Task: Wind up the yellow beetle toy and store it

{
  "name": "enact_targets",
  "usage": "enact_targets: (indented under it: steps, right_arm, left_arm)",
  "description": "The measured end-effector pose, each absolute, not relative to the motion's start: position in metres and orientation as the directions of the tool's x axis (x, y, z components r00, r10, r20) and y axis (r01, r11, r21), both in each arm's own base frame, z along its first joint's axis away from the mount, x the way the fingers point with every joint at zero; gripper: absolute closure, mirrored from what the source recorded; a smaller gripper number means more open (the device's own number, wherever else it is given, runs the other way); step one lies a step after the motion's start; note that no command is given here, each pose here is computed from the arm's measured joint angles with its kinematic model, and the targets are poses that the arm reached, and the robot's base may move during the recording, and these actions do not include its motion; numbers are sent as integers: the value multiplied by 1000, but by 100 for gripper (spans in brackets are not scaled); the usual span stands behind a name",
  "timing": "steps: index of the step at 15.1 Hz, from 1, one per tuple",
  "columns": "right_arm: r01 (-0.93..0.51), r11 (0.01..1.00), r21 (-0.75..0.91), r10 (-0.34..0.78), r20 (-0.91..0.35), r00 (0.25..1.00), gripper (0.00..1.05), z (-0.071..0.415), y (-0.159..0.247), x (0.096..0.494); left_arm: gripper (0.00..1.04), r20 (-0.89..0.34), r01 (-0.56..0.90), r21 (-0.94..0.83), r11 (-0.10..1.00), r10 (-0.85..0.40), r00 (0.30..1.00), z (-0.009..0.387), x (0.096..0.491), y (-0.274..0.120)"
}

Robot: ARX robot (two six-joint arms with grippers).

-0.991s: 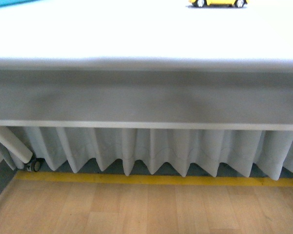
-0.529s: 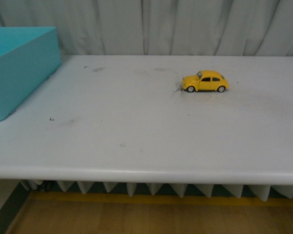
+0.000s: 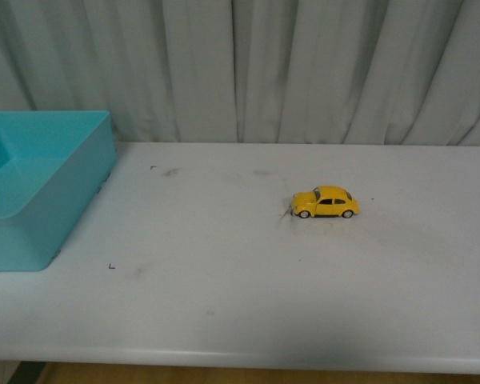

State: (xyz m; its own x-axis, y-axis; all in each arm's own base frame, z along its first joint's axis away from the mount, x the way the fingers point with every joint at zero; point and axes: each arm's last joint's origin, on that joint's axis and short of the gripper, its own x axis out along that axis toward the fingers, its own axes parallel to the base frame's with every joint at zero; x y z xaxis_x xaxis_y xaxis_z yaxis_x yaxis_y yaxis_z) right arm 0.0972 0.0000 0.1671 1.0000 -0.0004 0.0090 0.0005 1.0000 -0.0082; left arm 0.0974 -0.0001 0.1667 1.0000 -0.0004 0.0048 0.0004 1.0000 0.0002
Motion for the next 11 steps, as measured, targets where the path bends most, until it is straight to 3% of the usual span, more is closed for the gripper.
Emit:
enact_targets:
  steps: [11]
  right_arm:
    - [1,1000,-8,-1,2,1000,7,166,0,97]
  left_arm:
    - [7,1,0,0,1000,0,1000,166,97,0]
